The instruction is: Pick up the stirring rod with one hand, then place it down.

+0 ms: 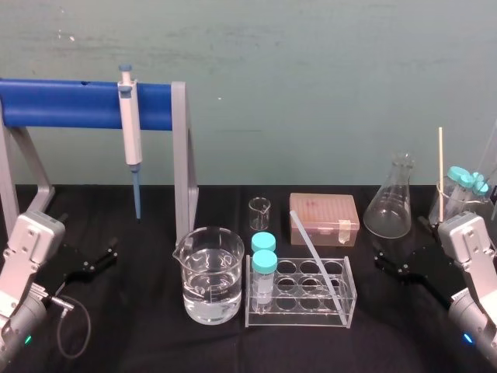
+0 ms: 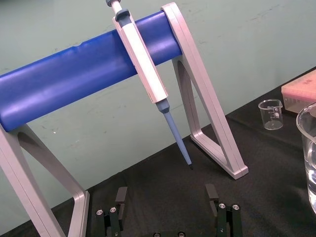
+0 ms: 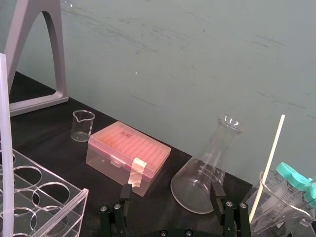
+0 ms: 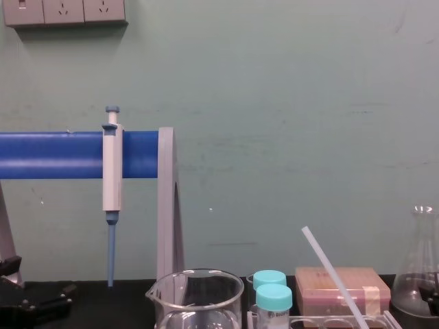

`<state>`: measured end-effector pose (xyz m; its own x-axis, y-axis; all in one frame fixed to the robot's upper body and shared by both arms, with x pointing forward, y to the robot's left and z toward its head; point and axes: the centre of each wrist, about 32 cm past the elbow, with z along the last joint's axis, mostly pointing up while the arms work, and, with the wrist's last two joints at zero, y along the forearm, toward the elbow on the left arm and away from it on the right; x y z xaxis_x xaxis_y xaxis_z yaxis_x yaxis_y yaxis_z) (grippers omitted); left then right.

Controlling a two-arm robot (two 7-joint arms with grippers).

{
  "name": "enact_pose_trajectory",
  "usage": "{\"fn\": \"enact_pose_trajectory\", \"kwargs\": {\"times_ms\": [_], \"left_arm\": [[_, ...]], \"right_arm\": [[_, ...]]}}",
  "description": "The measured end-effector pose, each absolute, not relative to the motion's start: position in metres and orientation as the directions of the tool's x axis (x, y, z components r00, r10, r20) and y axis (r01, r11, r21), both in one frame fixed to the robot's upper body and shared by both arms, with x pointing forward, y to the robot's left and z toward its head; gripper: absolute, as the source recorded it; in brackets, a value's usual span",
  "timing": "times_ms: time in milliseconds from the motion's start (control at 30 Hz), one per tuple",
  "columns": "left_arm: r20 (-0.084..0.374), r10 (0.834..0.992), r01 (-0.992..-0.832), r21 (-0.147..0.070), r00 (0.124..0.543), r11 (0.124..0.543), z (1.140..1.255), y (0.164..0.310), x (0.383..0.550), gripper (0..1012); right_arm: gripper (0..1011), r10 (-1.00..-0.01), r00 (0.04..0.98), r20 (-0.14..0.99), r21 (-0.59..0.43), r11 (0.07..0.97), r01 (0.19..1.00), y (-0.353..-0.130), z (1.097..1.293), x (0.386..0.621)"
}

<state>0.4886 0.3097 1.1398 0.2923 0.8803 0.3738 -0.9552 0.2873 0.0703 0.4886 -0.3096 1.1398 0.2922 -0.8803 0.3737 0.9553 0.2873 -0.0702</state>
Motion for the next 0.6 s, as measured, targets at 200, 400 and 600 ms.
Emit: {"fn": "enact_pose_trajectory", "kwargs": {"times_ms": [200,400,600], "left_arm": [[0.374,0.880,-0.955,0.070,0.292,0.287,1.1398,0.3097,0.4886,1000],[0.374,0.880,-0.955,0.070,0.292,0.287,1.1398,0.3097,0.4886,1000],[0.374,0.880,-0.955,0.070,0.292,0.287,1.1398,0.3097,0.4886,1000]], "right_arm": [[1002,-0.880,0.292,0.374,-0.070,0.287,0.955,-0.3096,1.1398,0.4886],[1002,-0.880,0.292,0.374,-0.070,0.287,0.955,-0.3096,1.1398,0.4886],[1002,-0.880,0.292,0.374,-0.070,0.287,0.955,-0.3097,1.1398,0.4886]]}}
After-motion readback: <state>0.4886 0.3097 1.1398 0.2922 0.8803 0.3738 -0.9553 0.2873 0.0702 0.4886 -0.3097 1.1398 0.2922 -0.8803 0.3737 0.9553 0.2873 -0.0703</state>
